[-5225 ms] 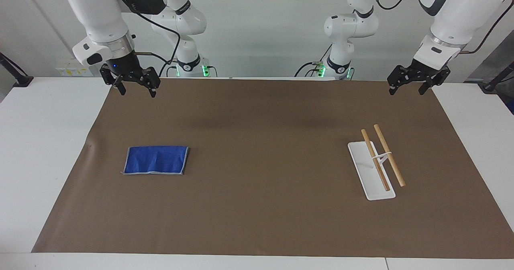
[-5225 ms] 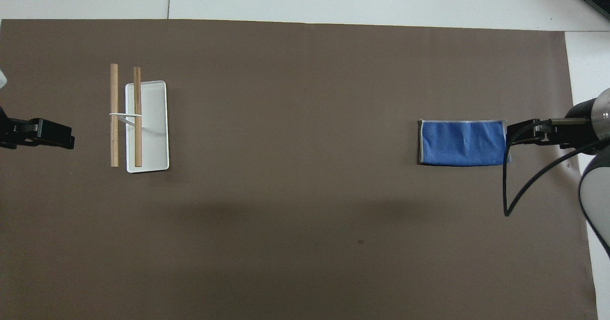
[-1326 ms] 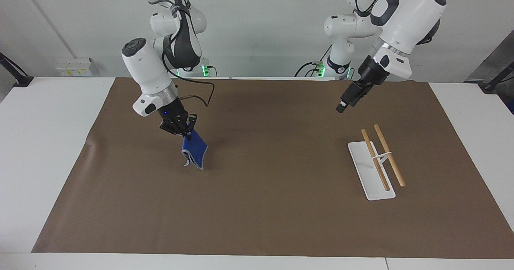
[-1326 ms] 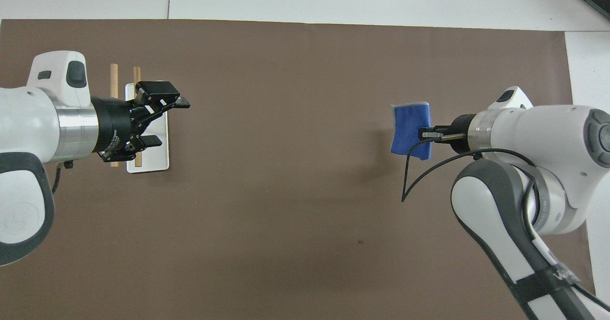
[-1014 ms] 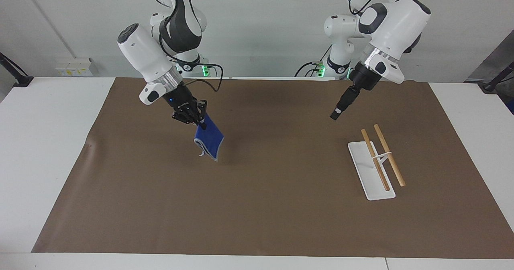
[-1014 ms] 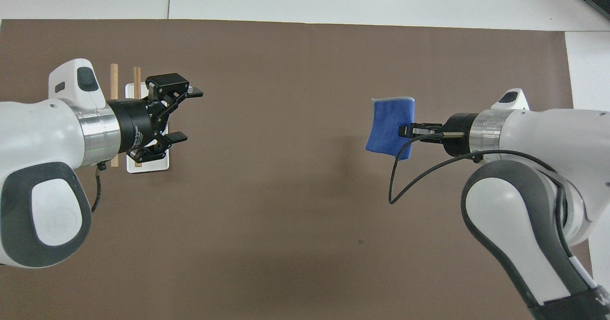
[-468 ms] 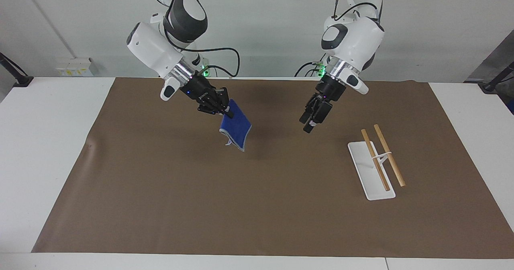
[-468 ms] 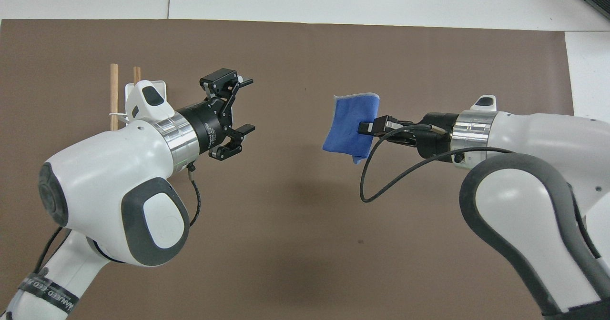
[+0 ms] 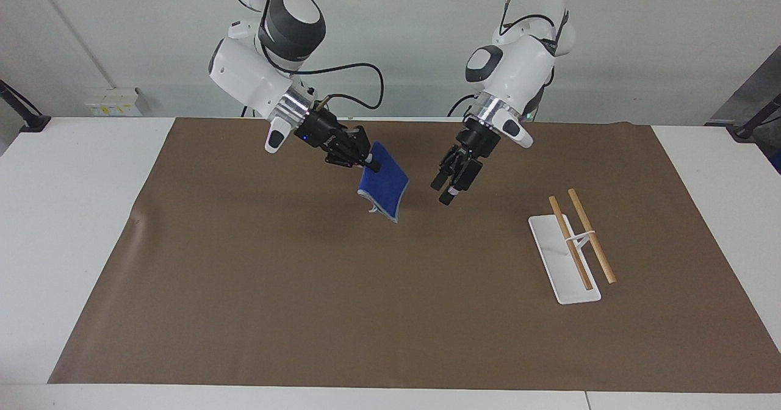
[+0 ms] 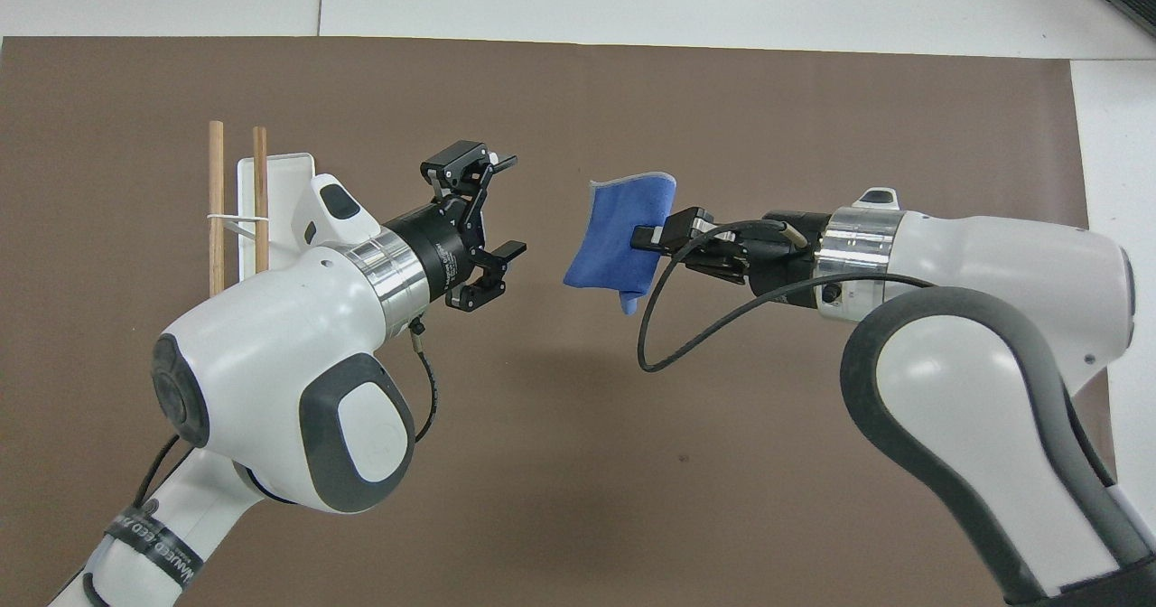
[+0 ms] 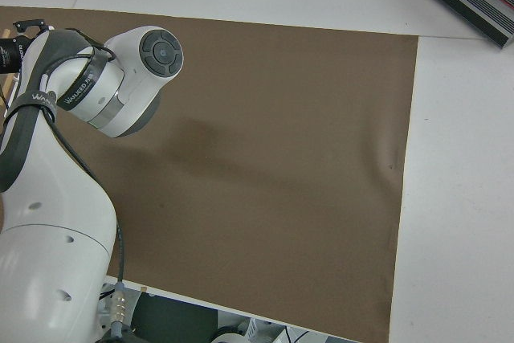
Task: Right arm passes towel to left arm to hang
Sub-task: 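Carry the towel toward the left gripper while the left gripper approaches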
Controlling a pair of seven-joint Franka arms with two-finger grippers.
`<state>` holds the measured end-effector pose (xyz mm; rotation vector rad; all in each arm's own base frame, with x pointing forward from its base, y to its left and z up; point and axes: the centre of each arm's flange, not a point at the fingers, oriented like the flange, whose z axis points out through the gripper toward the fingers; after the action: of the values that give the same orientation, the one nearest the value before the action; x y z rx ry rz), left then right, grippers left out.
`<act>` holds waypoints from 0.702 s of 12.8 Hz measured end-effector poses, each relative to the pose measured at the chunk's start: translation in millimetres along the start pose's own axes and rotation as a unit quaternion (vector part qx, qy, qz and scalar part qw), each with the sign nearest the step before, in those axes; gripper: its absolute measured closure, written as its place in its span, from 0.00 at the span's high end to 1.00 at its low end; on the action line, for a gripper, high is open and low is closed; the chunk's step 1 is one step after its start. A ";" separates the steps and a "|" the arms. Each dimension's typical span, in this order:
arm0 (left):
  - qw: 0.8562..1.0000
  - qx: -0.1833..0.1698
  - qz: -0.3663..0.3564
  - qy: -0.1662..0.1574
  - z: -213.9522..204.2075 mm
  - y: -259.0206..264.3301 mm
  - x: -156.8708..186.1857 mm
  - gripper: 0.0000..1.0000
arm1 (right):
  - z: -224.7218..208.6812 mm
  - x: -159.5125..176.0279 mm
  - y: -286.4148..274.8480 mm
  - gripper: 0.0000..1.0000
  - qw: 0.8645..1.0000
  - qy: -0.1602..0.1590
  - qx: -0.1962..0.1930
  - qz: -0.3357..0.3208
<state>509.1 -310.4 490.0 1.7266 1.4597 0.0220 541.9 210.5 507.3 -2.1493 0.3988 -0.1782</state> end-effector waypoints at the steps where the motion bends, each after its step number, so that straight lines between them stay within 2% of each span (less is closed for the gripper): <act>1: 1.000 0.000 -0.004 -0.001 0.9 -1.5 -2.5 1.00 | 9.8 -6.2 -6.3 0.04 1.000 0.007 0.007 0.018; 4: 1.000 0.012 -0.018 -0.002 7.5 -13.5 -5.5 1.00 | 23.3 -12.7 -25.6 0.04 0.998 0.010 0.025 0.062; 9: 0.999 0.024 -0.022 0.003 13.1 -25.9 -1.8 1.00 | 16.9 9.2 -50.5 0.04 0.994 0.022 0.049 0.098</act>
<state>494.5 -320.6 467.1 1.7345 1.5136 -0.0322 566.0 247.1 538.8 -1.9997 0.6116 -0.1304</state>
